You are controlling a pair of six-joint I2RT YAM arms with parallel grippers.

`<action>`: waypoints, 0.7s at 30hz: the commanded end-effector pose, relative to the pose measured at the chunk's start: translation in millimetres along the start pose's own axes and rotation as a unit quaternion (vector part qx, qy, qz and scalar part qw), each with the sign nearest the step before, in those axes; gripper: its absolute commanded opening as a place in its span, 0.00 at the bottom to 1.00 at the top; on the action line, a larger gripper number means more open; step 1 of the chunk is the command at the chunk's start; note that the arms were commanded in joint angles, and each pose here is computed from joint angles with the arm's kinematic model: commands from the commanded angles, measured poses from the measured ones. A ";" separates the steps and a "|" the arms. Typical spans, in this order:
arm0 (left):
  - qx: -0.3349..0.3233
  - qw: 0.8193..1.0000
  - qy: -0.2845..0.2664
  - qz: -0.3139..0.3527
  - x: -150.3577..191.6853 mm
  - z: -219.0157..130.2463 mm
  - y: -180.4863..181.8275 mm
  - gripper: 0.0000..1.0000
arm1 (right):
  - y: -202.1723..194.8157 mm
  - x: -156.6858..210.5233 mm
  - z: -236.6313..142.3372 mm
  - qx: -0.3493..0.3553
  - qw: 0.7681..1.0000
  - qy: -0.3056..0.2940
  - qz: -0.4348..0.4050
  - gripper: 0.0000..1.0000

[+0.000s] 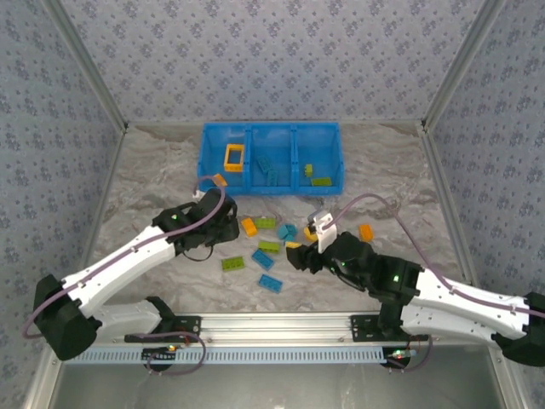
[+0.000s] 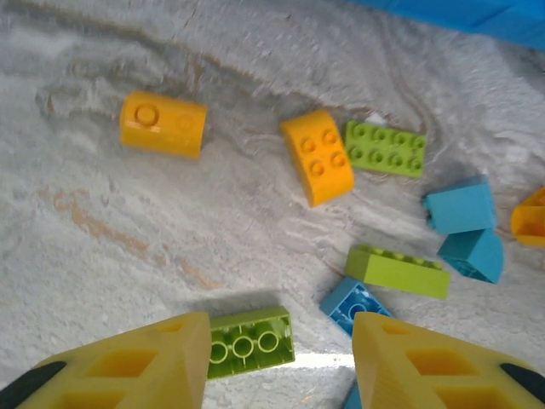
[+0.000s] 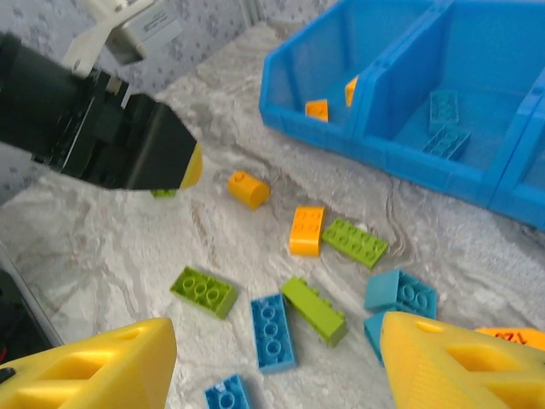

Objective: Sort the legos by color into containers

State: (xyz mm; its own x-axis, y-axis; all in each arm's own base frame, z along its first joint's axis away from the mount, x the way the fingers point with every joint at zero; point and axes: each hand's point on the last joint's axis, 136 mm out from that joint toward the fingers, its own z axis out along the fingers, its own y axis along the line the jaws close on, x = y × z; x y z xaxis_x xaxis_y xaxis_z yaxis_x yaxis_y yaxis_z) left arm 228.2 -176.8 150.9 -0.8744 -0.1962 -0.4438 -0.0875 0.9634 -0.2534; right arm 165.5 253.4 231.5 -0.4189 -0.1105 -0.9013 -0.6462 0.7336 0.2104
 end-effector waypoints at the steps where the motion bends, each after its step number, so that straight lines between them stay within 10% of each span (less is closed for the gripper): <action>1: -0.041 0.998 0.043 -0.020 20.3 9.6 17.0 0.50 | 0.7 -0.2 5.0 0.014 1.000 -0.014 0.017 0.68; 21: -0.121 0.979 0.021 -0.162 3.7 -4.8 124.4 0.64 | 1.8 -46.1 2.0 0.022 0.996 -0.079 0.043 0.75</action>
State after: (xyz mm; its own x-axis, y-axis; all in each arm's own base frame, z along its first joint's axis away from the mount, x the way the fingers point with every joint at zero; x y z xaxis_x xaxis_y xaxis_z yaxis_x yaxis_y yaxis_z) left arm 215.4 -61.8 122.4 -0.7817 -0.5124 -0.3555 -0.4808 0.8582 -0.1796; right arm 174.8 263.2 233.3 -0.4147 -0.0688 -0.9074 -0.6087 0.7622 0.2204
